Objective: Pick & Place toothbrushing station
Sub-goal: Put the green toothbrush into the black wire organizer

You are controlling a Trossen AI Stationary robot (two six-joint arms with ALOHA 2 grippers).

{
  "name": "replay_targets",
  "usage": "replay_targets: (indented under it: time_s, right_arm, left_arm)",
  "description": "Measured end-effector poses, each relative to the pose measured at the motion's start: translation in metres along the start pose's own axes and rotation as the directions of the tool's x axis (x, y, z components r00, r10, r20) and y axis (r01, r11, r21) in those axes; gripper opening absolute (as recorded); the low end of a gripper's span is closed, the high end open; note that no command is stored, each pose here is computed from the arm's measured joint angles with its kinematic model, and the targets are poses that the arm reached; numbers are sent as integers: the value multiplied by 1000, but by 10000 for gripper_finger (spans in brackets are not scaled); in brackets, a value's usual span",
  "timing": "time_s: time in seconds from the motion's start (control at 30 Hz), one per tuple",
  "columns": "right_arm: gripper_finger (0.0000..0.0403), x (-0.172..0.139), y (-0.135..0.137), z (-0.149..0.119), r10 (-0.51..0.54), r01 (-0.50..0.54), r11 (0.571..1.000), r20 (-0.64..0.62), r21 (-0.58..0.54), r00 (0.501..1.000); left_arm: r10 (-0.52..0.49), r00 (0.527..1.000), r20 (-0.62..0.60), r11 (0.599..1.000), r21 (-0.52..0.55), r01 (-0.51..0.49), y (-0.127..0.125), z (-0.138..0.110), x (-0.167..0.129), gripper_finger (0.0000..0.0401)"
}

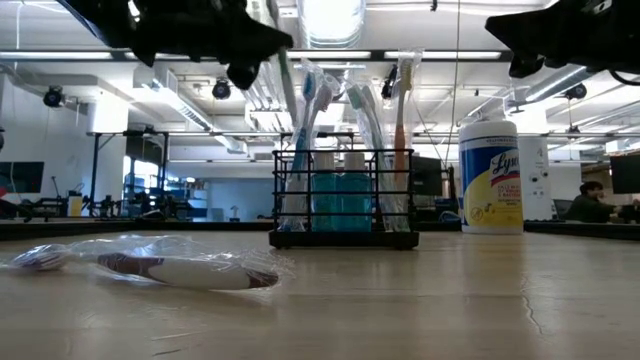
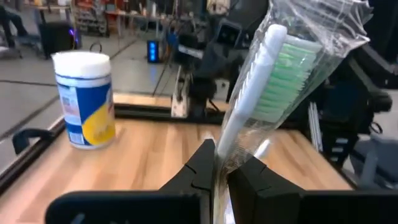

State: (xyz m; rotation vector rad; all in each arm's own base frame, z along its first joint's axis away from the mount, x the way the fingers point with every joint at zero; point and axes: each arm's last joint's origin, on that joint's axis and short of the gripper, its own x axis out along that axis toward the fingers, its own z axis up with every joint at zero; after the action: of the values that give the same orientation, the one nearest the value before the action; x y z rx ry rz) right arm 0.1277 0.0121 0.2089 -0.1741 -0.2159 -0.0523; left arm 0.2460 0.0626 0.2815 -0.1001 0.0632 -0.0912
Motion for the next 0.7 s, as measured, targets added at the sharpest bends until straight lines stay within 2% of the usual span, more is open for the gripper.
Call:
replay_targets:
  time_s: [0.17,0.7]
  right_arm:
    - [8,0,0,0,0,0,1000,-1,10,1000]
    - [8,-2,1,-5,4,-3,999,-14,48,1000]
  left_arm:
    - [-12,998,-56,1000,-26,11,-1,-12,7,23]
    - [-18,989,-144,999,24,21,4,-41,32,23]
